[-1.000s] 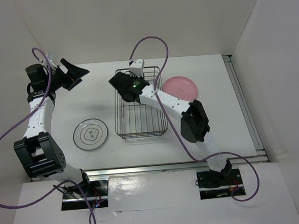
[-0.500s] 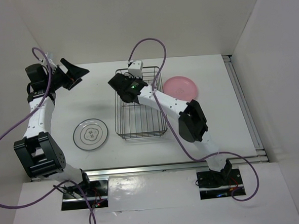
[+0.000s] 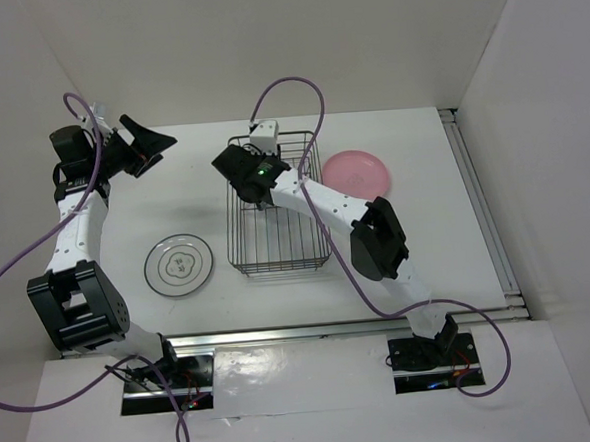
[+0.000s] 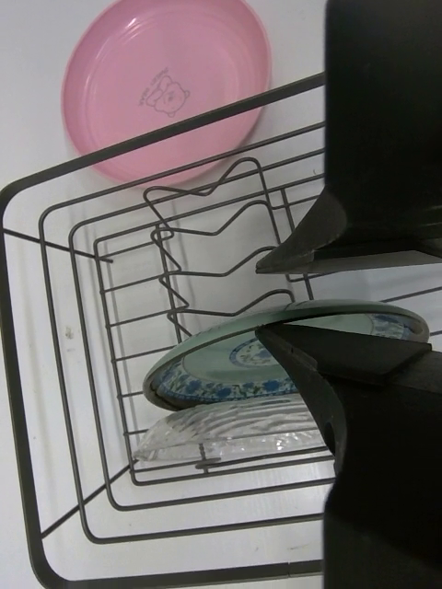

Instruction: Load the plates into the dish rack

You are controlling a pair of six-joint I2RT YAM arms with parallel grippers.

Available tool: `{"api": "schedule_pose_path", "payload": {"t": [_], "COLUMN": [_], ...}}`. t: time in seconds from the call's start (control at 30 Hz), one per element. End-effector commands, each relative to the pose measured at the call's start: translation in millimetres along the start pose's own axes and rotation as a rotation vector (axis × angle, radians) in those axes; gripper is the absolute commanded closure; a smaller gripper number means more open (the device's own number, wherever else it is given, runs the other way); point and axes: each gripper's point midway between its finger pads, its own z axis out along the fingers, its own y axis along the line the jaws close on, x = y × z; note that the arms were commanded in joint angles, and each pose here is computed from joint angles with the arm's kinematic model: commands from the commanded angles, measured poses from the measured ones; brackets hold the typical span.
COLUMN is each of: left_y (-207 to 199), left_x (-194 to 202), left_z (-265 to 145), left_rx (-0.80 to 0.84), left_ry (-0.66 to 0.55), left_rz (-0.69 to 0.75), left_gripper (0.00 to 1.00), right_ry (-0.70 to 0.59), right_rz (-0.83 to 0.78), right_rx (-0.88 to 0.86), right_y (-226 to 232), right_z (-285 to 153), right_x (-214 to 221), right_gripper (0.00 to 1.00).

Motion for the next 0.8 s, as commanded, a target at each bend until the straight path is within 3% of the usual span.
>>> {"api": "schedule_pose_path", "payload": {"t": [0.0,0.47,0.63,0.77], "left_y": [-19,-20,-22,-24], "left_x": [-10,-9,-9,-10], "left_z": [-6,-7,-7,-7], "left_rx": [0.052,0.059,0.070,0.081], "left_ry": [-0.030,-0.024,-0.023,-0.022], "left_rz": [0.045,0.045,0.053,0.061], "left_gripper": [0.00,0.00,0.00,0.00], "right_ry": [-0.046,-0.025,-0.015,-0.029], "right_rz": [0.089,0.125,0.148,0.161], "right_rx": [-0.049,-0.117,-0.148,-0.158], "right_y": [8,18,21,20], "right_z": [-11,-1,4,-2], "right_x": [-30,-37,-36,-50], "right_gripper": [0.64,0.63,0.55,0.55]}}
